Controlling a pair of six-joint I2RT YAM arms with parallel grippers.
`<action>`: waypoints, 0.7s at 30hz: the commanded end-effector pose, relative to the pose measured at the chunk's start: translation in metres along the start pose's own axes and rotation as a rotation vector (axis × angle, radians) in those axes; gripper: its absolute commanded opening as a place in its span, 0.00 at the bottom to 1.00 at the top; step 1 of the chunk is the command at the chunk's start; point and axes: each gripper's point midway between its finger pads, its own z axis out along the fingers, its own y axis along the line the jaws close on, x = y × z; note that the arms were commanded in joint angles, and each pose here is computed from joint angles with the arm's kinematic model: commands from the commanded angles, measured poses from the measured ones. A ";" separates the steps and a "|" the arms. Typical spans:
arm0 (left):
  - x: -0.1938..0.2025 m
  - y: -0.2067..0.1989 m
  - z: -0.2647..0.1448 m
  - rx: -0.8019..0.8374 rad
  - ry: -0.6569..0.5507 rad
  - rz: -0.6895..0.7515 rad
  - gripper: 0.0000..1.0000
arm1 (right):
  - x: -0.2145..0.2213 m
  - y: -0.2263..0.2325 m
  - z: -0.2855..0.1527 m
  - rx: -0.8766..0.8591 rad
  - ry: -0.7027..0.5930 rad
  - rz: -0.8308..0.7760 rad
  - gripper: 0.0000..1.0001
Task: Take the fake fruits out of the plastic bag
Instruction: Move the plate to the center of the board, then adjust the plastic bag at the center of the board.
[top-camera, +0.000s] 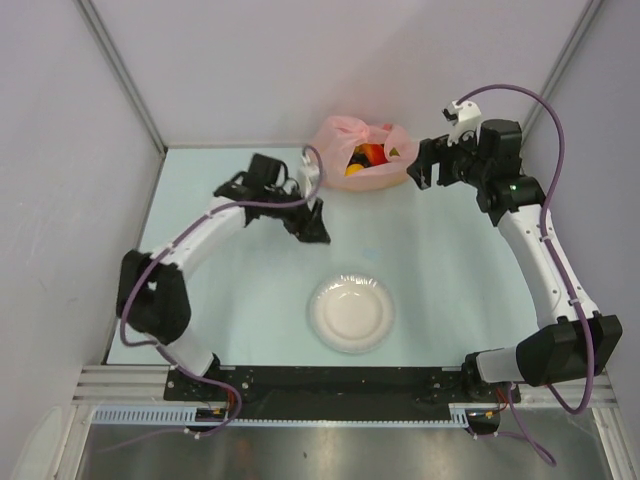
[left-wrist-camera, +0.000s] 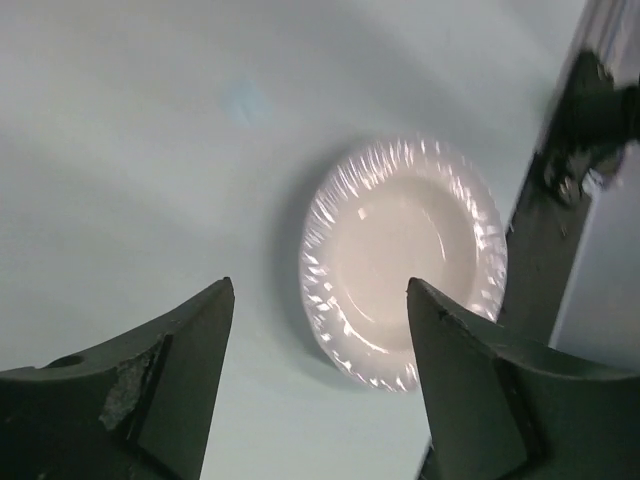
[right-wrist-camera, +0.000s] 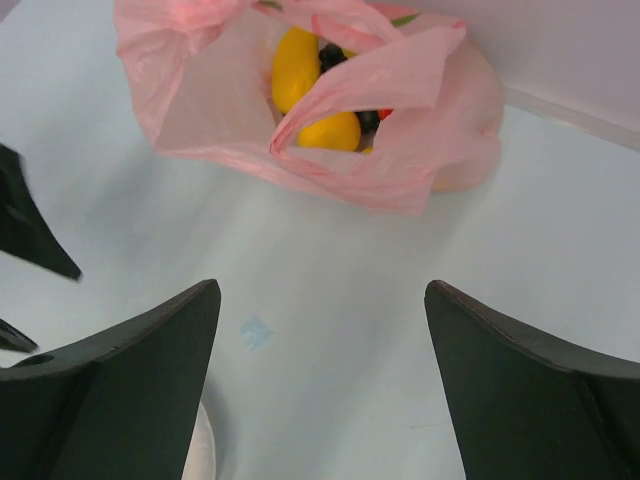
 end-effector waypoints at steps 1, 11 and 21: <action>-0.135 -0.014 -0.099 -0.216 -0.359 0.270 0.77 | -0.042 0.006 -0.004 -0.016 -0.157 -0.044 0.88; -0.272 -0.006 -0.089 -0.250 -0.531 0.479 0.81 | -0.013 0.024 0.036 -0.039 -0.062 -0.252 0.93; -0.302 0.027 -0.049 -0.341 -0.545 0.562 0.79 | -0.012 -0.004 0.092 0.136 -0.093 -0.272 0.92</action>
